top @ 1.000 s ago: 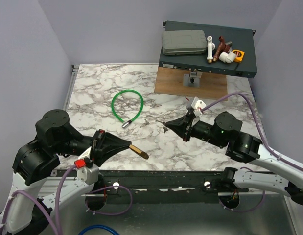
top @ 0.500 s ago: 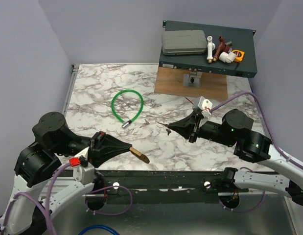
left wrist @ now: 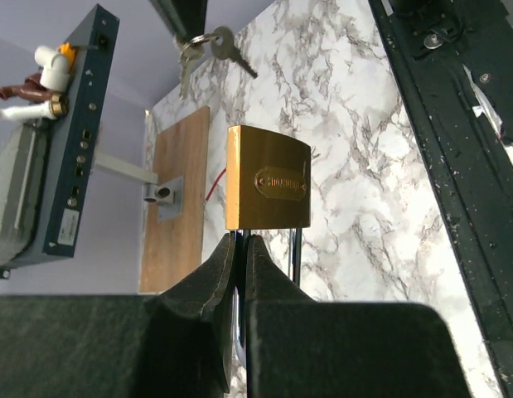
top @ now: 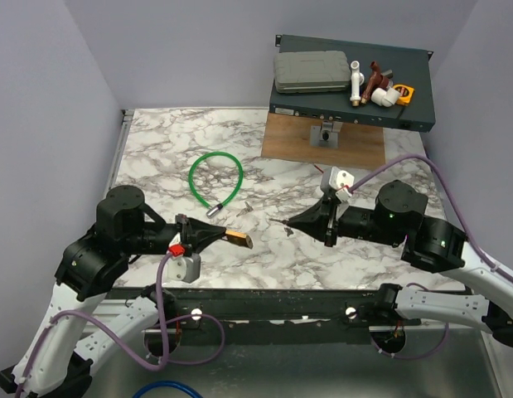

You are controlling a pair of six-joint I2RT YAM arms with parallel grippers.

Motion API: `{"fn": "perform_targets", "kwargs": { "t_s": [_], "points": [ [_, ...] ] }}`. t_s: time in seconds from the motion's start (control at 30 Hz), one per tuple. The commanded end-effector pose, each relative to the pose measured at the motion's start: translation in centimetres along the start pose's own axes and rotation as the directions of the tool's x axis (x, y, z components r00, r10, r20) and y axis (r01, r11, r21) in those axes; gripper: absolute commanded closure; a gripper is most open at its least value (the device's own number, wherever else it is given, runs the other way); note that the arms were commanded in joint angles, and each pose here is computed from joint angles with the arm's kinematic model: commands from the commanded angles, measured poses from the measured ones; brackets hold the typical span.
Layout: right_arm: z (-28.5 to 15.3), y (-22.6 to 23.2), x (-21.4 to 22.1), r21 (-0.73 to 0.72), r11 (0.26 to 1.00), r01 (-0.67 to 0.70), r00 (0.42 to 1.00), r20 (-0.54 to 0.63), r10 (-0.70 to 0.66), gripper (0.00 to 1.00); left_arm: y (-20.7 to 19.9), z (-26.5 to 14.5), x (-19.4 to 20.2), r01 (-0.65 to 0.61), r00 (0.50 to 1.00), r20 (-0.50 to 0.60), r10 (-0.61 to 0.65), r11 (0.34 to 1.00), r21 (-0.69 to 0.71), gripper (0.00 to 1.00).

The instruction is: Unlock with the key

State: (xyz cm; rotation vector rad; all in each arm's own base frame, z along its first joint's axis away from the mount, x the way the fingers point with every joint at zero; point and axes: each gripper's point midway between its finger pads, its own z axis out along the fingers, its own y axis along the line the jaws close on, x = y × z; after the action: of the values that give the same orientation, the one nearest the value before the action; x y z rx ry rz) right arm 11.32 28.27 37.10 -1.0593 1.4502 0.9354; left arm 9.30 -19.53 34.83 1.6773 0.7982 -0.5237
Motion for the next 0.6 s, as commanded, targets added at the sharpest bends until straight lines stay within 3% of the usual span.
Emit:
{"fn": "perform_targets", "kwargs": {
  "t_s": [0.0, 0.13, 0.23, 0.3, 0.4, 0.57],
  "points": [
    [-1.0, 0.5, 0.8, -0.046, 0.997, 0.064, 0.996, -0.061, -0.067, 0.99, 1.4, -0.1, -1.2, 0.071, 0.995, 0.066, -0.070, 0.997, -0.009, 1.00],
    [-1.2, -0.3, 2.5, -0.061, 0.963, 0.261, 0.961, -0.076, -0.265, 0.99, 0.5, 0.9, 0.1, 0.302, 0.947, 0.086, -0.309, 0.949, 0.087, 1.00],
    [-1.2, -0.8, 3.0, -0.057, 0.913, 0.403, 0.914, -0.028, -0.405, 0.99, 0.2, 1.4, 1.4, 0.399, 0.908, 0.082, -0.410, 0.909, 0.118, 1.00],
    [-1.2, -0.8, 3.4, -0.062, 0.866, 0.496, 0.868, 0.007, -0.497, 0.99, -0.2, 1.6, 2.3, 0.413, 0.903, 0.081, -0.422, 0.904, 0.113, 1.00],
    [-1.3, -1.5, 4.9, -0.072, 0.803, 0.591, 0.804, -0.031, -0.594, 0.99, -1.5, 1.7, 3.4, 0.434, 0.894, 0.063, -0.444, 0.892, 0.130, 1.00],
    [-1.2, -1.3, 6.4, -0.122, 0.764, 0.633, 0.766, -0.044, -0.641, 0.99, -3.1, 1.6, 3.0, 0.437, 0.887, 0.071, -0.457, 0.879, 0.192, 1.00]
  ]
}}
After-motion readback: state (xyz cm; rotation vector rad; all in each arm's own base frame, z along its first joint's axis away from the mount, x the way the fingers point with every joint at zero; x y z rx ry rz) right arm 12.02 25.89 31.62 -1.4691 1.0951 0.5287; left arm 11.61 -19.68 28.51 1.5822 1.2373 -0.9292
